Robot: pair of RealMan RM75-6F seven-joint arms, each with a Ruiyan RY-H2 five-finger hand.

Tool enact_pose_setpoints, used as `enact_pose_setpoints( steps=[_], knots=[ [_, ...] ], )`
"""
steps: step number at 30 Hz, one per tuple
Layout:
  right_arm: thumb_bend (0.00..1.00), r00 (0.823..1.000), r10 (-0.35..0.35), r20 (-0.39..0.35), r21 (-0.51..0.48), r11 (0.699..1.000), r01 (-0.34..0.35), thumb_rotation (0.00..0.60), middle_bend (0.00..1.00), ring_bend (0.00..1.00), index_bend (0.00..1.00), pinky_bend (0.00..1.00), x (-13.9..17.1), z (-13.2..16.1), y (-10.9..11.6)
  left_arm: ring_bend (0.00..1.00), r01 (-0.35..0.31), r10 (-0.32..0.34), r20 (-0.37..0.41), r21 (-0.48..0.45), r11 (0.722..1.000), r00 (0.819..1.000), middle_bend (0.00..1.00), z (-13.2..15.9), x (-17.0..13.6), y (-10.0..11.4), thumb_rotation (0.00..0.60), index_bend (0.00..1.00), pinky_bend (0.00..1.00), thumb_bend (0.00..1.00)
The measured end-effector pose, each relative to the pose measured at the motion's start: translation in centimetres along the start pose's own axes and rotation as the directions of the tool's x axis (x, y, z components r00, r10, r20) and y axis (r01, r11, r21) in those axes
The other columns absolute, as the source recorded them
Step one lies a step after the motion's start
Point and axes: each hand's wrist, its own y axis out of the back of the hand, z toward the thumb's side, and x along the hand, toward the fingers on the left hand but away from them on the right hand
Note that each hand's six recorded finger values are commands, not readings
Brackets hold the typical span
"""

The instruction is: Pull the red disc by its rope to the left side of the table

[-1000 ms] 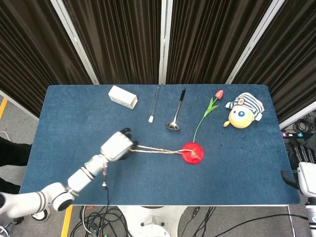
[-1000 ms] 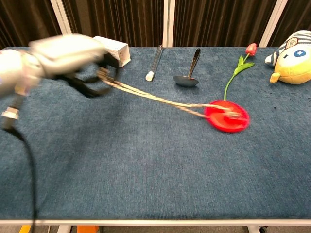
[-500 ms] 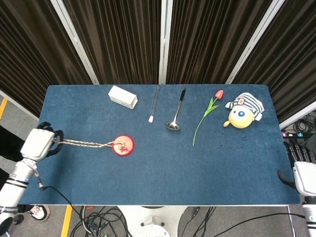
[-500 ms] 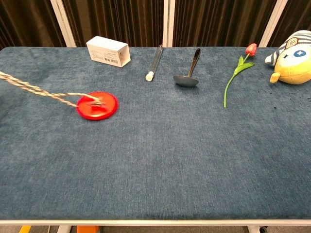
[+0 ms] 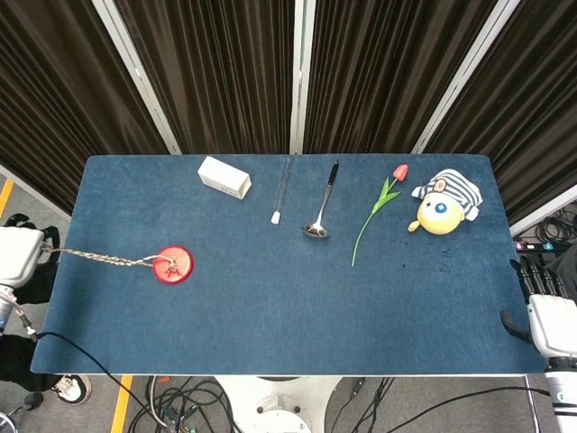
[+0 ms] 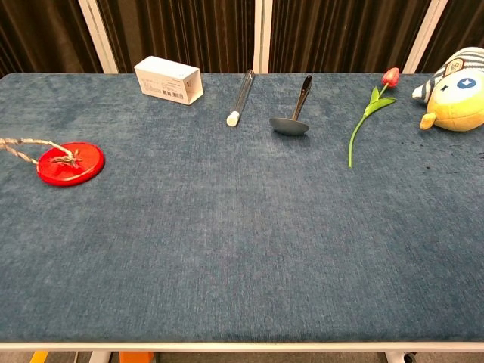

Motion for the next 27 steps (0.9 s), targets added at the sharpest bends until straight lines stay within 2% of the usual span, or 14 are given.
enact_pose_setpoints(
  steps=[6,12,19,23,25,27],
  knots=[
    [0.24,1.000,0.003,-0.005,0.000,1.000,-0.003,0.600,0.00,0.00,0.00,0.00,-0.1,0.2,-0.2,0.52,-0.031,0.031,-0.013,0.002,1.000,0.999,0.90,-0.4,-0.1,1.1,0.600,0.78,0.26,0.43],
    [0.24,1.000,0.004,-0.006,0.002,1.000,-0.004,0.600,0.00,0.00,0.00,0.00,-0.1,0.3,-0.2,0.52,-0.084,0.084,0.016,-0.001,0.996,0.996,0.90,1.3,0.9,2.2,0.600,0.78,0.26,0.43],
    [0.24,1.000,0.018,-0.003,0.003,1.000,-0.018,0.600,0.00,0.00,0.00,0.00,-0.2,0.2,-0.7,0.52,-0.087,0.103,0.113,-0.133,0.987,0.988,0.90,6.9,2.3,2.2,0.600,0.77,0.27,0.43],
    [0.24,1.000,0.026,-0.003,-0.001,1.000,-0.026,0.600,0.00,0.00,0.00,0.00,-0.3,0.3,-1.1,0.52,-0.097,0.140,0.194,-0.217,0.971,0.971,0.89,11.9,3.4,1.9,0.600,0.77,0.29,0.42],
    [0.24,1.000,0.026,-0.002,-0.005,1.000,-0.026,0.600,0.00,0.00,0.00,0.00,-0.2,0.3,-1.1,0.43,-0.092,0.150,0.232,-0.241,0.966,0.961,0.74,14.3,4.0,1.7,0.600,0.65,0.27,0.36],
    [0.24,1.000,0.025,0.000,-0.007,1.000,-0.025,0.600,0.00,0.00,0.00,0.00,-0.2,0.1,-1.1,0.19,-0.052,0.121,0.270,-0.249,0.967,0.955,0.39,16.5,4.4,0.7,0.600,0.29,0.17,0.20]
  ],
)
